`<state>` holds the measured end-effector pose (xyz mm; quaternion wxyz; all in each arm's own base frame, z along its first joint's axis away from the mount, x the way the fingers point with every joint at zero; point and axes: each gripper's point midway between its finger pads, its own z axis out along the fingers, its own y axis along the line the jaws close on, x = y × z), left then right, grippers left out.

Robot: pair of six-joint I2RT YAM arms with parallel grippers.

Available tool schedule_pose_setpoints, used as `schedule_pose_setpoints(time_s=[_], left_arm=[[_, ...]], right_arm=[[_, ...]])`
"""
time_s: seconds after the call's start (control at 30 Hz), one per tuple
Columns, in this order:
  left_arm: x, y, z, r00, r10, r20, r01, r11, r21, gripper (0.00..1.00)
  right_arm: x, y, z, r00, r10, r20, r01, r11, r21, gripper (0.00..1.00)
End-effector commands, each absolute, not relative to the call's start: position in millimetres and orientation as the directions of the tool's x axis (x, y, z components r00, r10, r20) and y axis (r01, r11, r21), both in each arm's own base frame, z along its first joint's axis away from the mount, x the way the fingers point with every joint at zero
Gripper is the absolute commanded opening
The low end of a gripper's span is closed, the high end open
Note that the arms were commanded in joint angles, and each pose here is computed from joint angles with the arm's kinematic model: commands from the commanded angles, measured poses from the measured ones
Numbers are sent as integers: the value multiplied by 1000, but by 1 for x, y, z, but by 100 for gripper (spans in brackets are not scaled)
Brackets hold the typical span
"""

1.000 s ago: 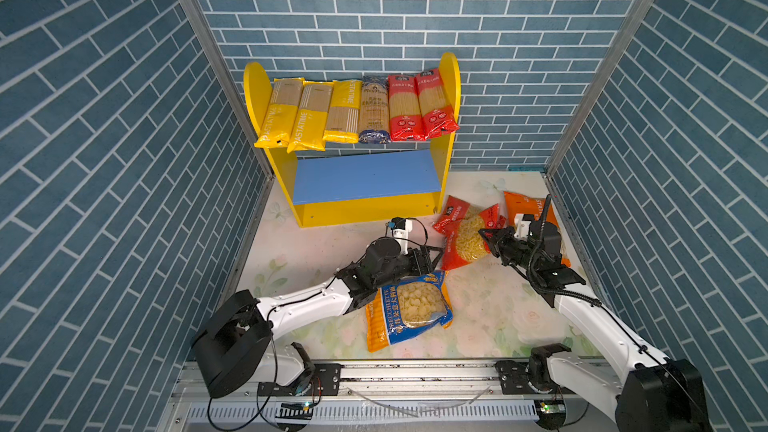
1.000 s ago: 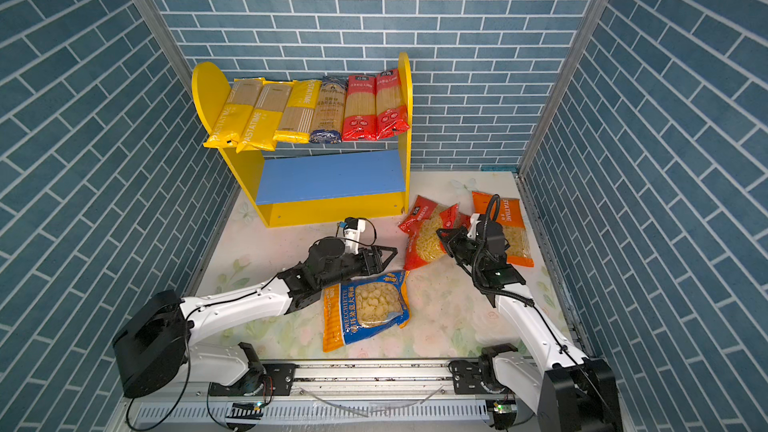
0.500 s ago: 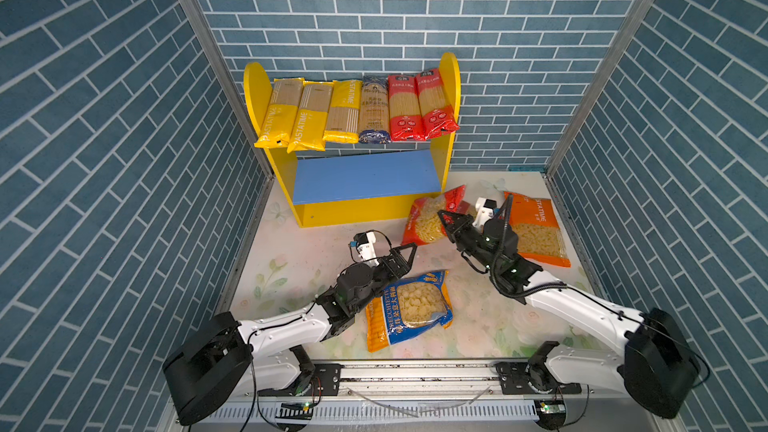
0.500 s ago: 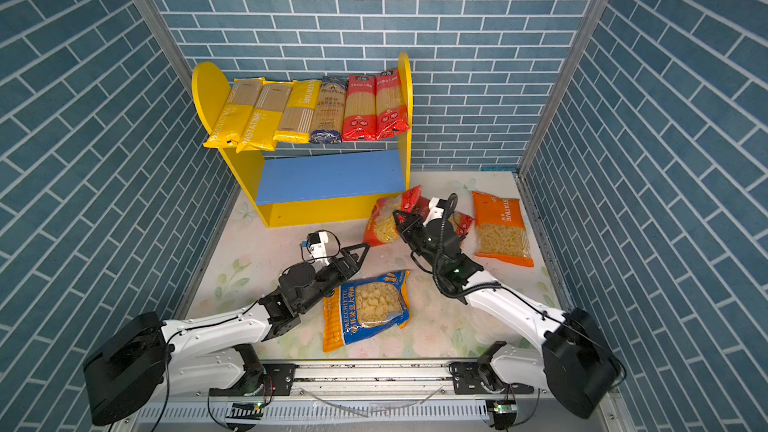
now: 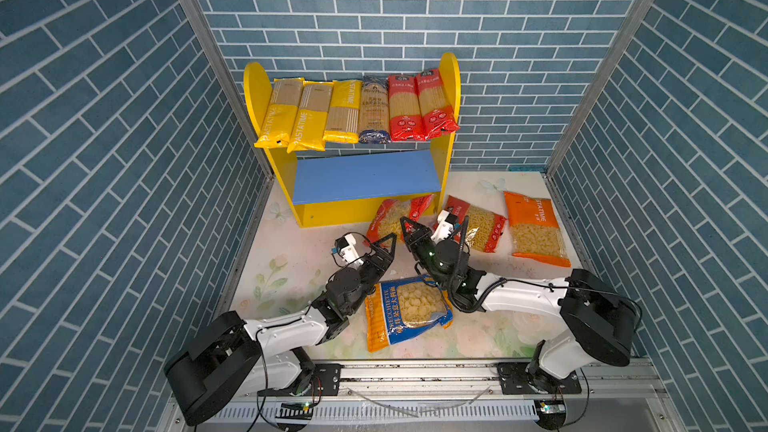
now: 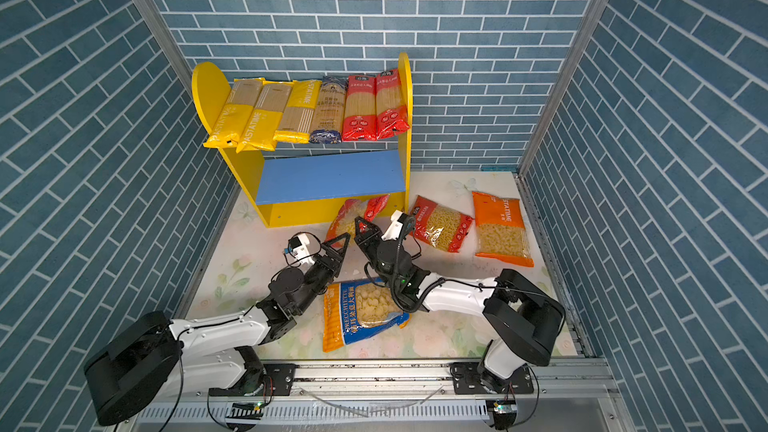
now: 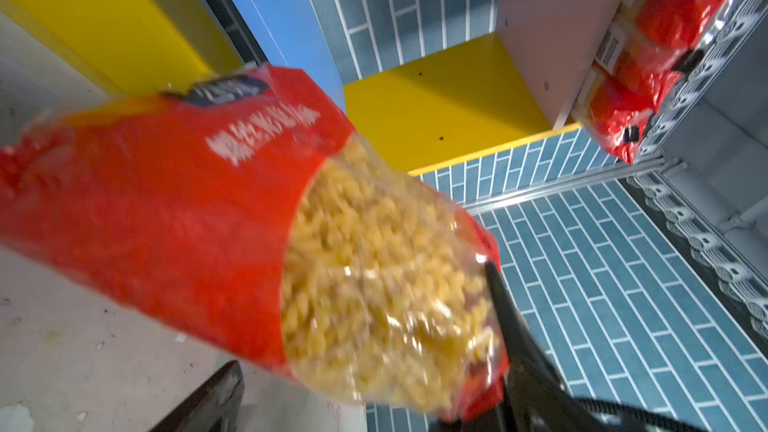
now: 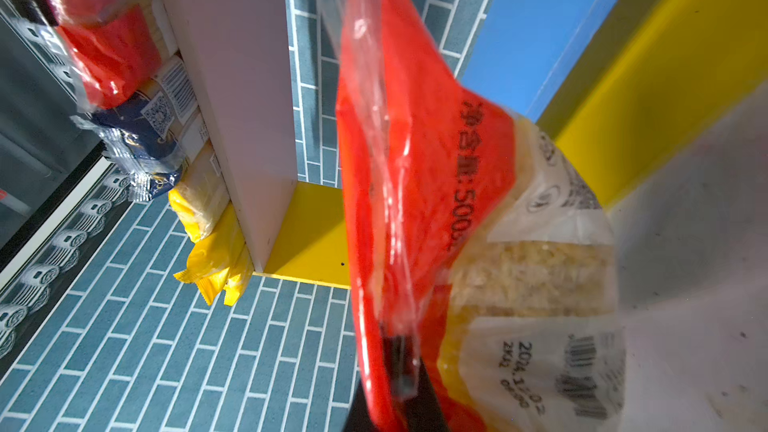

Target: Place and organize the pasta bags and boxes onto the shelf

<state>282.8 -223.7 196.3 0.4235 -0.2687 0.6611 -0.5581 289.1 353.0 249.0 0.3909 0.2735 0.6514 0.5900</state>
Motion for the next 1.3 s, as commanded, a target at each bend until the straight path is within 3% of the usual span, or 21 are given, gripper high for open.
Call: schedule_pose_setpoints(time_s=[0.0,0.17,0.27,0.33,0.47,0.57,0.67,0.87,1.1,1.27], left_arm=[[277,-218,181,-525,-795,-304,88,305,-948,100],[267,-217,166,-586,-699,-410,63,465,-883,98],[263,-215,160,-608,-659,-443,57,521,-852,97],[262,-216,156,-631,-635,-445,58,533,-844,96],[261,-220,147,-676,-595,-436,50,552,-832,94],[259,-238,145,-737,-494,-460,101,593,-799,91],[256,-256,137,-802,-418,-426,105,603,-791,88],[247,-276,130,-854,-359,-377,97,602,-793,88],[236,-293,116,-873,-332,-357,87,615,-784,90],[242,-301,103,-876,-332,-349,82,612,-787,89]], right_arm=[[289,301,262,-399,914,-69,-62,48,997,5],[258,285,211,-437,890,-130,125,203,971,10],[234,287,177,-548,824,-144,199,295,934,29],[212,262,142,-614,761,-209,292,465,836,43],[189,215,132,-694,595,-404,191,694,694,49],[180,193,130,-800,424,-425,105,796,596,52],[181,183,130,-875,341,-344,59,781,622,51],[206,172,145,-942,158,-295,-53,799,599,56],[274,170,147,-958,178,-224,-36,702,712,61],[288,178,108,-981,120,-152,-23,707,706,63]])
